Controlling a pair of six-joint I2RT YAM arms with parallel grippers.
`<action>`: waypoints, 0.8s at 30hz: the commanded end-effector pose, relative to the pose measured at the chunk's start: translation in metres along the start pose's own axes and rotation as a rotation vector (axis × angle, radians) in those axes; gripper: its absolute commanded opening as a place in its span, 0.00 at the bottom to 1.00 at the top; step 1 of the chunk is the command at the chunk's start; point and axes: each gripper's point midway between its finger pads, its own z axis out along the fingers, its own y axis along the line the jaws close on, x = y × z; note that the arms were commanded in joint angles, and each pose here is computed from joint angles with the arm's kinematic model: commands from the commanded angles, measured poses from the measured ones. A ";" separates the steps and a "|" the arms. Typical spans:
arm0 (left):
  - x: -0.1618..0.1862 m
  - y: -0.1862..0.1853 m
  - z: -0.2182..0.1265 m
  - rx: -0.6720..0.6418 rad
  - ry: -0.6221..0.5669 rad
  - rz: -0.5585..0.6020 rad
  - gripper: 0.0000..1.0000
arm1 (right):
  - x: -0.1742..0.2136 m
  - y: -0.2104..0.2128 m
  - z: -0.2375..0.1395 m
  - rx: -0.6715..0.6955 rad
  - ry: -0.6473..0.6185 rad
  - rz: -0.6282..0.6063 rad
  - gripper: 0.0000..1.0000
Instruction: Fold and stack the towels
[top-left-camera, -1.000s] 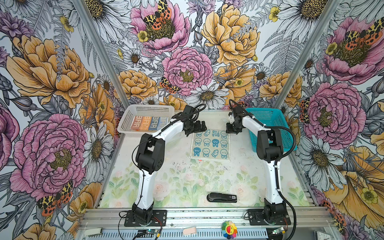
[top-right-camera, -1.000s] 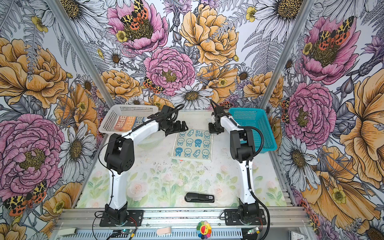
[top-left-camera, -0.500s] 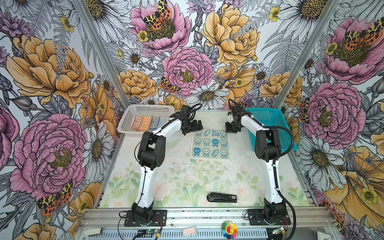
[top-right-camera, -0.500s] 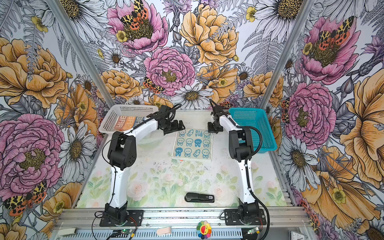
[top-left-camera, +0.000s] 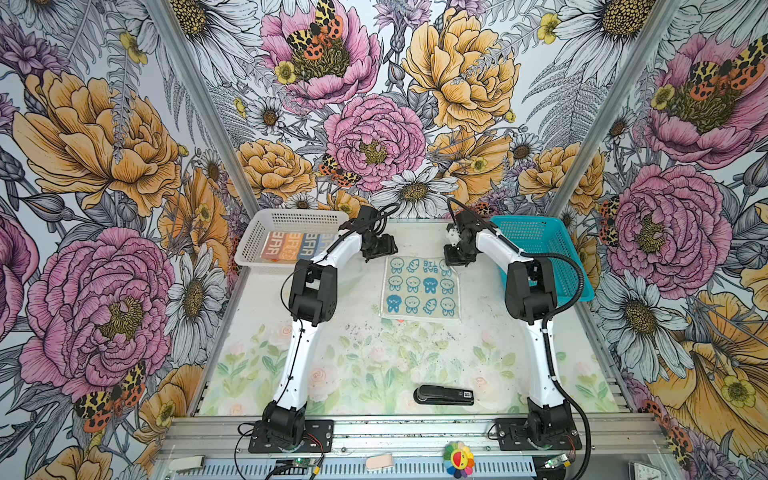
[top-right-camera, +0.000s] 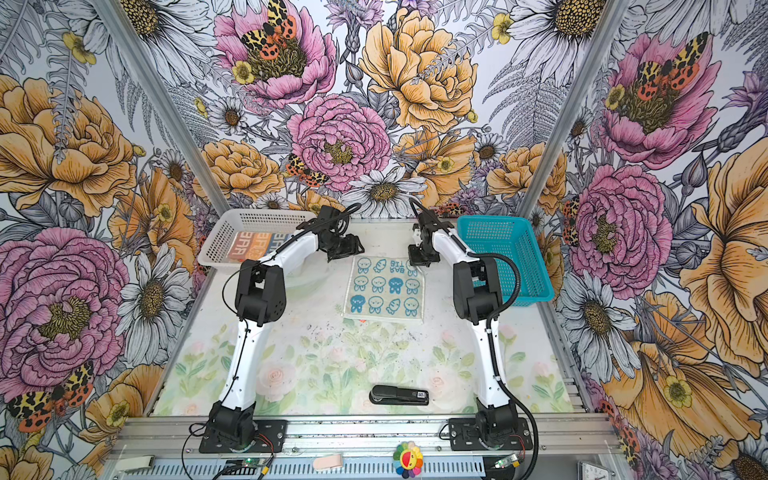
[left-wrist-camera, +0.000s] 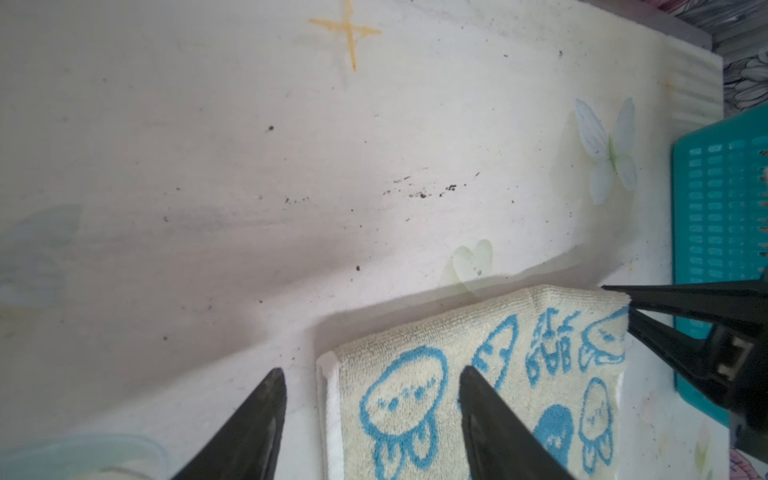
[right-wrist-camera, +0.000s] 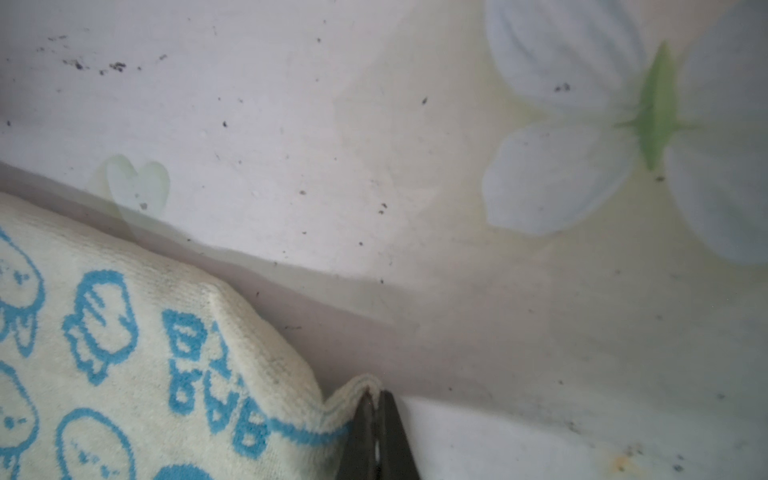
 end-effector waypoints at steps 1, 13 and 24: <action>0.004 0.002 0.005 0.008 0.031 0.027 0.61 | 0.001 0.000 0.012 -0.007 0.018 -0.013 0.00; 0.013 0.017 0.026 -0.003 0.062 0.038 0.53 | 0.003 0.000 0.014 -0.013 0.023 -0.009 0.00; 0.026 0.022 0.034 -0.019 0.096 0.062 0.30 | 0.003 -0.003 0.011 -0.009 0.025 0.000 0.00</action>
